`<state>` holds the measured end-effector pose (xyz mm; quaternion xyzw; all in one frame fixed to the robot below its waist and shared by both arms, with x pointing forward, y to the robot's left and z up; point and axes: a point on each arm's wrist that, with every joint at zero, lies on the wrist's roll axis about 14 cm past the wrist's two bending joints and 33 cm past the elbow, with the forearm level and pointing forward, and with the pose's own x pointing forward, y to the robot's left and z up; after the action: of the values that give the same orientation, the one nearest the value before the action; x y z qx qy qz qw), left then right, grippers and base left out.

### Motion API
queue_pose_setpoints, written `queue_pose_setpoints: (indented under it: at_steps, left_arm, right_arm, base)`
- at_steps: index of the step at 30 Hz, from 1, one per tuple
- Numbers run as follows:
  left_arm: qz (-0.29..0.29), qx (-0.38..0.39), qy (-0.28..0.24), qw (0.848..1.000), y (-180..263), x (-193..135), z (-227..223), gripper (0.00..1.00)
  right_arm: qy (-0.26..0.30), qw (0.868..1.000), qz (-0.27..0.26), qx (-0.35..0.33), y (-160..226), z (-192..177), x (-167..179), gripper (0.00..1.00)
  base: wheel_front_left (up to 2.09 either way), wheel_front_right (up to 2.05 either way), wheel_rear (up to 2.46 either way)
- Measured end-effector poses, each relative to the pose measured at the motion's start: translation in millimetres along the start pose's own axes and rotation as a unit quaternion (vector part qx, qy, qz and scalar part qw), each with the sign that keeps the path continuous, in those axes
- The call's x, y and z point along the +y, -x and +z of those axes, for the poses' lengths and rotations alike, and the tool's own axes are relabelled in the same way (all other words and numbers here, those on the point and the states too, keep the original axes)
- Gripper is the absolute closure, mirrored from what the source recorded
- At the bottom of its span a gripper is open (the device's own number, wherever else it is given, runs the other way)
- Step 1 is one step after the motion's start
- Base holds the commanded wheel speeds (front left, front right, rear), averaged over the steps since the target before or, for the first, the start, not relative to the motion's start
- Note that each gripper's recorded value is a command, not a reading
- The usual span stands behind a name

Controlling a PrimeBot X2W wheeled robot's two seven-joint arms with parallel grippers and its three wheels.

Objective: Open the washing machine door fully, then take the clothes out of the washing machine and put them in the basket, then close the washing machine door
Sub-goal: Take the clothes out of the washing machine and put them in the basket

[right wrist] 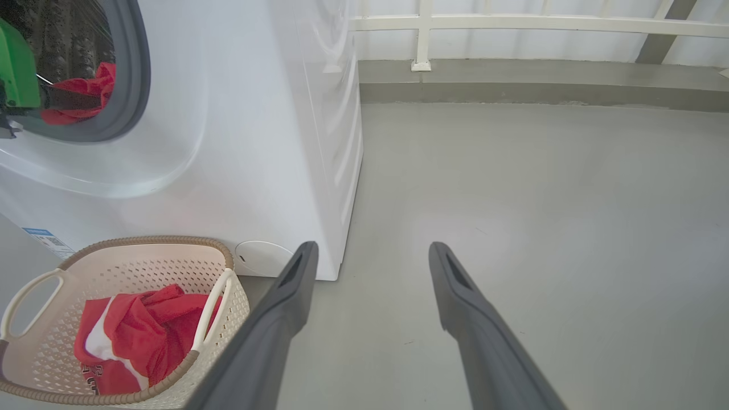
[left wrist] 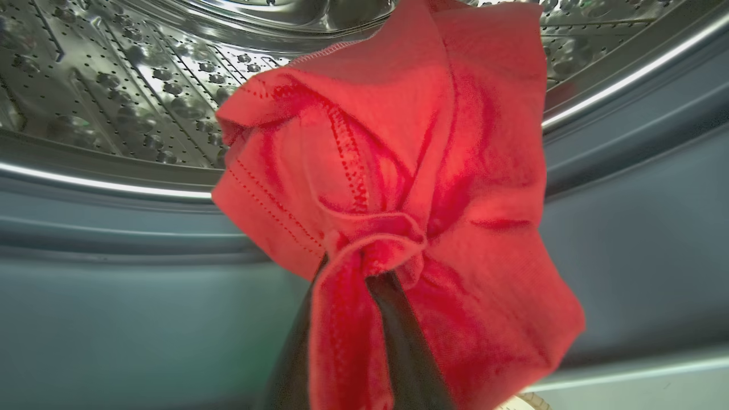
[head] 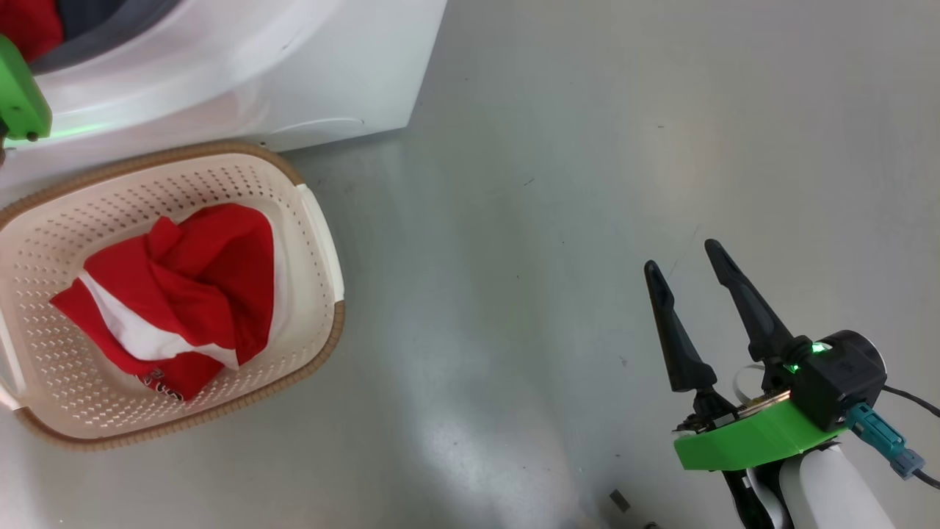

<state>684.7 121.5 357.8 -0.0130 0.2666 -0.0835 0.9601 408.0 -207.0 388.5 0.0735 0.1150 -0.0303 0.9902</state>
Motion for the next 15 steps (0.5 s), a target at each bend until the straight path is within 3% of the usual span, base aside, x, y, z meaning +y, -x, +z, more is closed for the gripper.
queue_pose_setpoints:
  at_steps: [15]
  left_arm:
    - [-0.002, -0.099, -0.006, 0.995, 18, 17, 24, 1.0]
  right_arm:
    - [-0.008, 1.0, 0.011, -0.006, -4, 2, 7, 0.0]
  base:
    - [0.0, 0.0, 0.0]
